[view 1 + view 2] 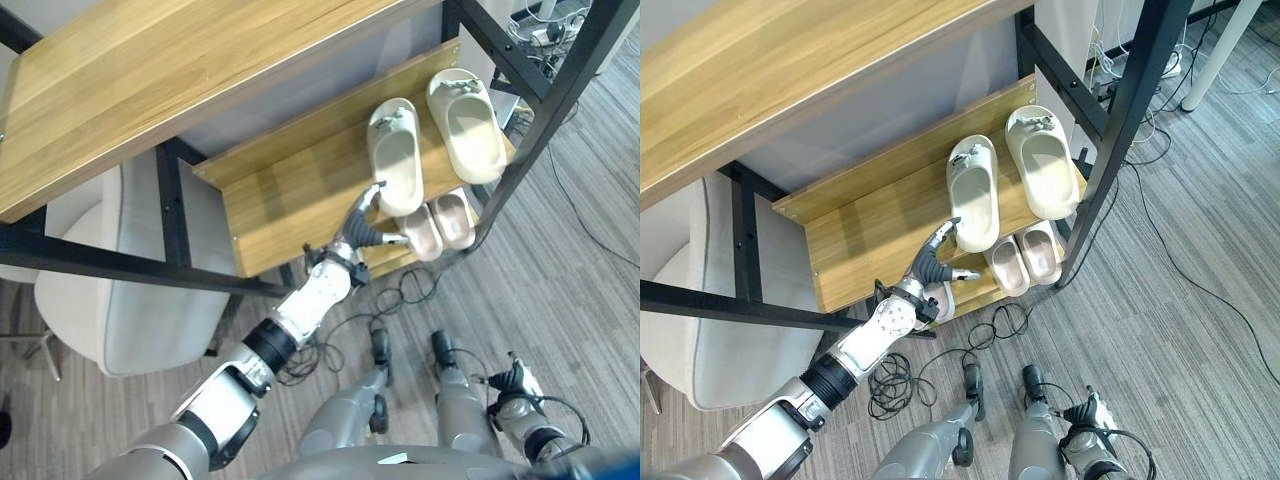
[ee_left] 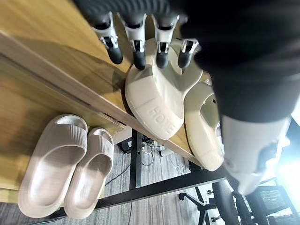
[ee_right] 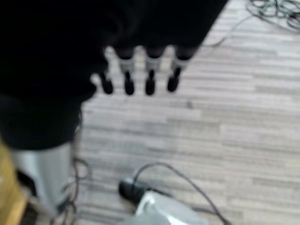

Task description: Arrange the slippers neatly on the shoe rack.

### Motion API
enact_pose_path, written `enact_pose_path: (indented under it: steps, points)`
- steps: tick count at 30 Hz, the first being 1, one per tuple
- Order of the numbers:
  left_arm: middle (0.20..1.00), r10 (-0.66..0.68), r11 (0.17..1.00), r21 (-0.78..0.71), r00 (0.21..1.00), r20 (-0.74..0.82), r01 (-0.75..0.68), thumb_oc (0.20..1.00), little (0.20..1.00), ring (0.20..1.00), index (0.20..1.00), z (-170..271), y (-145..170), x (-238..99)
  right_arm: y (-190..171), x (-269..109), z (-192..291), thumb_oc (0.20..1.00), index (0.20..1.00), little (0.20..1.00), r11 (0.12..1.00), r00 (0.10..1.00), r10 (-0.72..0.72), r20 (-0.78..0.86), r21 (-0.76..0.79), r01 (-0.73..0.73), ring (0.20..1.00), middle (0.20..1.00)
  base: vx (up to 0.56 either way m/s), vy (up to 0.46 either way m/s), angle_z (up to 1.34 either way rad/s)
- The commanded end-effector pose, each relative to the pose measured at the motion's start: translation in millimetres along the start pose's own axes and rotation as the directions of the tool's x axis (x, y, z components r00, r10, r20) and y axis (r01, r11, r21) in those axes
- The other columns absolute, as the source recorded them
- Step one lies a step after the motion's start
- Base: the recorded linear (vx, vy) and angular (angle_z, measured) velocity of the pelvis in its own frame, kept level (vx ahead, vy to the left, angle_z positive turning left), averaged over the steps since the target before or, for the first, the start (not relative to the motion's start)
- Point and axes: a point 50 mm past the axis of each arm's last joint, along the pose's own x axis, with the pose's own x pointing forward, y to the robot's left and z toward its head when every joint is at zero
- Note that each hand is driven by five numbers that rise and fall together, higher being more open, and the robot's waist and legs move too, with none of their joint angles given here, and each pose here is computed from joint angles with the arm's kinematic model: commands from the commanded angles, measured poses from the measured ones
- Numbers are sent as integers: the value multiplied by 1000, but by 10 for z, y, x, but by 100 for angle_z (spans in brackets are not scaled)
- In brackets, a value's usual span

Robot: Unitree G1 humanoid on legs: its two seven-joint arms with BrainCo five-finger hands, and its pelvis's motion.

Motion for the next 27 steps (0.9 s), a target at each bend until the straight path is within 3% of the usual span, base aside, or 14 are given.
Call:
enact_pose_path:
  steps: [1, 15, 27]
  points:
    - [1000, -12, 998, -54, 991, 135, 19, 1000, 1000, 1000, 1000, 338, -108, 161, -113, 42, -34, 1000, 1000, 1000, 999, 999, -35, -6, 13, 35, 1000, 1000, 0, 0, 0]
    - [1000, -12, 994, -105, 990, 143, 27, 1000, 1000, 1000, 1000, 434, -191, 216, -97, 42, 2, 1000, 1000, 1000, 999, 1000, -30, 1, 15, 30, 1000, 1000, 0, 0, 0]
    - [1000, -9, 999, -42, 993, 120, 15, 1000, 1000, 1000, 1000, 387, -208, 250, -103, 45, -7, 1000, 1000, 1000, 999, 999, -33, -3, 11, 33, 1000, 1000, 0, 0, 0]
